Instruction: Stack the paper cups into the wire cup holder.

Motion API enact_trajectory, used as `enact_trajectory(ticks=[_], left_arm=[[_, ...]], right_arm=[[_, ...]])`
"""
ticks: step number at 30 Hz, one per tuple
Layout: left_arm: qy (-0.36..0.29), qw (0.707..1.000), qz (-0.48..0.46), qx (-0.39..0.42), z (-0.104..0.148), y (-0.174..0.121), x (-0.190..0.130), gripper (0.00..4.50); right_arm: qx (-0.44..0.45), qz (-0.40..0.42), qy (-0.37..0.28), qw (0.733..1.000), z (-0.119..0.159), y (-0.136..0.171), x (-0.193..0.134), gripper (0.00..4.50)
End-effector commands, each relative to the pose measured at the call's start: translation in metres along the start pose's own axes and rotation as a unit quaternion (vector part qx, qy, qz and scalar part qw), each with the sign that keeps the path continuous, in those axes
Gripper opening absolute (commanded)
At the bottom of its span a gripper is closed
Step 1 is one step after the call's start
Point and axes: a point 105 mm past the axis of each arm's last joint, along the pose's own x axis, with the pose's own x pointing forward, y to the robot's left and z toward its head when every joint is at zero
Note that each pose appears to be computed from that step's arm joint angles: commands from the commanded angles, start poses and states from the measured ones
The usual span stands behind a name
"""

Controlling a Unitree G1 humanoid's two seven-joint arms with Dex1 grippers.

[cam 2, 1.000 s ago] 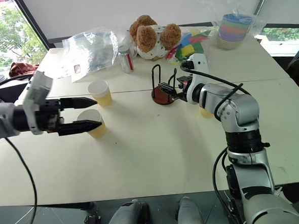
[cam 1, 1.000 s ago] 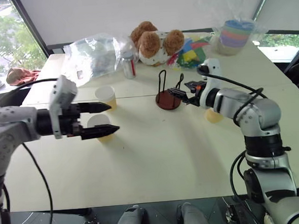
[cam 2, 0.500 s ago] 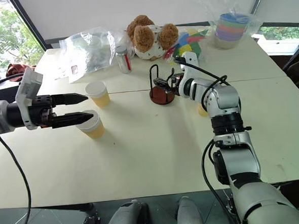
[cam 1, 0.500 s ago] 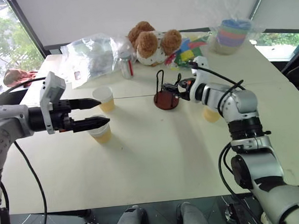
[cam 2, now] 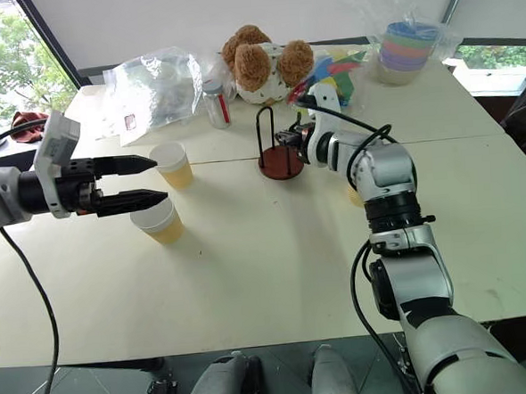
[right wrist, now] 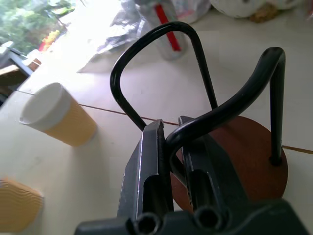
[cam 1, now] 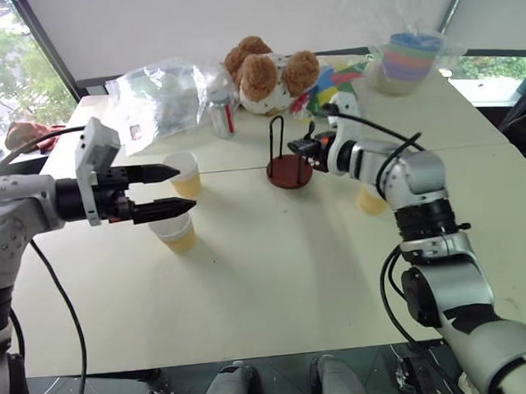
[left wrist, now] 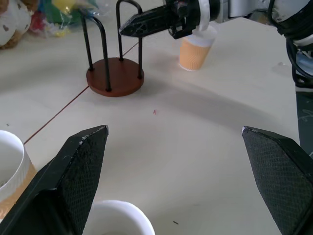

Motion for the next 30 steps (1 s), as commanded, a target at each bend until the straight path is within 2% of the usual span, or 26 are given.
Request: enact_trajectory(ticks=[1, 7, 11, 13, 20, 27, 28, 29, 30], left_arm=[[-0.002, 0.999, -0.021, 0.026, 0.016, -0.01, 0.001, 4.5], [0.008, 0.999, -0.048, 0.019, 0.015, -0.014, 0.012, 4.5], [0.015, 0.997, -0.069, 0.017, 0.013, -0.018, 0.02, 4.5], [0.024, 0.997, -0.07, 0.021, 0.011, -0.017, 0.02, 4.5], [0.036, 0.997, -0.072, 0.022, 0.005, -0.014, 0.017, 4.5], [0.035, 0.996, -0.076, 0.019, -0.002, -0.013, 0.016, 4.5], [0.035, 0.996, -0.078, 0.018, -0.002, -0.013, 0.016, 4.5], [0.034, 0.996, -0.08, 0.017, -0.002, -0.013, 0.016, 4.5], [0.034, 0.996, -0.081, 0.017, -0.002, -0.012, 0.016, 4.5]], right_arm=[[-0.061, 0.094, -0.02, 0.994, 0.016, 0.046, -0.037, 0.03], [-0.055, 0.135, 0.03, 0.989, -0.021, 0.076, -0.072, 0.03], [-0.041, 0.135, 0.044, 0.989, -0.046, 0.086, -0.073, 0.03], [-0.046, 0.109, 0.049, 0.992, -0.054, 0.081, -0.069, 0.03], [-0.039, 0.013, 0.029, 0.999, -0.055, 0.063, -0.063, 0.03], [-0.018, -0.041, 0.02, 0.999, -0.059, 0.053, -0.06, 0.03], [-0.013, -0.045, 0.019, 0.999, -0.06, 0.052, -0.061, 0.89], [-0.011, -0.045, 0.02, 0.999, -0.061, 0.052, -0.061, 0.89], [-0.009, -0.046, 0.021, 0.999, -0.062, 0.052, -0.061, 1.15]])
